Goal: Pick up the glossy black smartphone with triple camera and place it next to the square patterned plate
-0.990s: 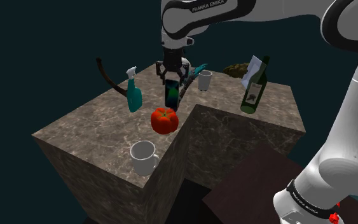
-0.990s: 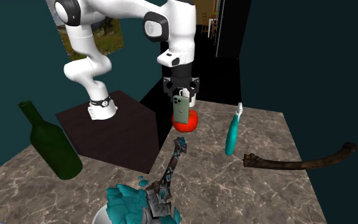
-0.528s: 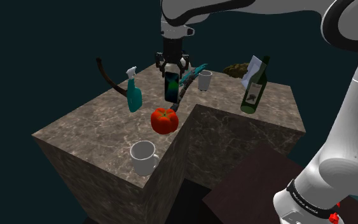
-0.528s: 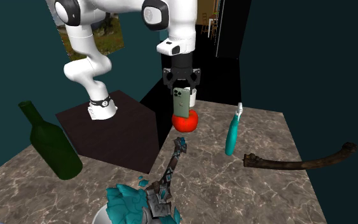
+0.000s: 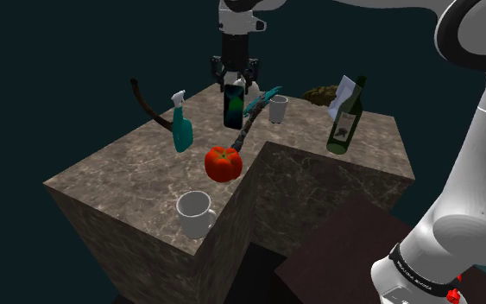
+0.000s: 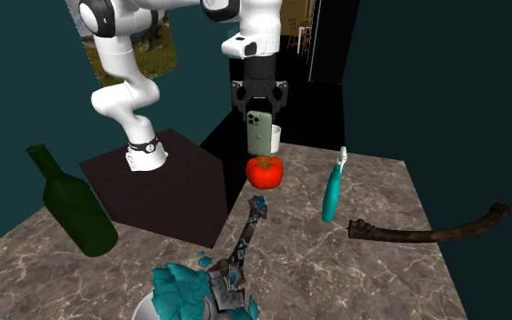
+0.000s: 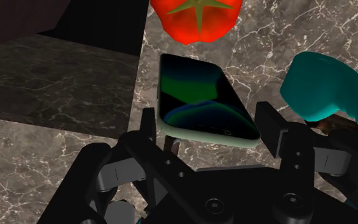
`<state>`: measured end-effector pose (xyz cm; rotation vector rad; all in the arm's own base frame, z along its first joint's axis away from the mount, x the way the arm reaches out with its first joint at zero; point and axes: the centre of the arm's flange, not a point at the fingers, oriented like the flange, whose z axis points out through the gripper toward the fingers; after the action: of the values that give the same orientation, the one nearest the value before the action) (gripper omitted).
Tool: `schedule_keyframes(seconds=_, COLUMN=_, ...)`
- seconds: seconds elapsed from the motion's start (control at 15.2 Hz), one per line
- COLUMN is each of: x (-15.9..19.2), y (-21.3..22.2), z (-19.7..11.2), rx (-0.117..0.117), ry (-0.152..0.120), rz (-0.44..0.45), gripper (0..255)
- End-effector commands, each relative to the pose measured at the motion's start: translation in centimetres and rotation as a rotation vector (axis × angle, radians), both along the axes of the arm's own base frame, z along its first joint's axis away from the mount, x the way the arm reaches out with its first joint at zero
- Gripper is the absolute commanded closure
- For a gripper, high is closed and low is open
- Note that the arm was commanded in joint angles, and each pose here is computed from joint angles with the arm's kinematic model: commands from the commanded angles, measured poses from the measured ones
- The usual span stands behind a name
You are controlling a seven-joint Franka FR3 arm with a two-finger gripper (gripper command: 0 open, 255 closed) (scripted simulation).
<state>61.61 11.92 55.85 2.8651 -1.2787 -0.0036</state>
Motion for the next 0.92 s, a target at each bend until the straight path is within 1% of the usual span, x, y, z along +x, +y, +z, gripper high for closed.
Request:
schedule_keyframes(seconds=0.0, x=0.0, y=0.0, z=1.0, rx=0.0, ry=0.0, rz=0.0, gripper=255)
schedule_keyframes(seconds=0.86, x=0.0, y=0.0, z=7.9, rx=0.0, ry=0.0, rz=0.0, gripper=255)
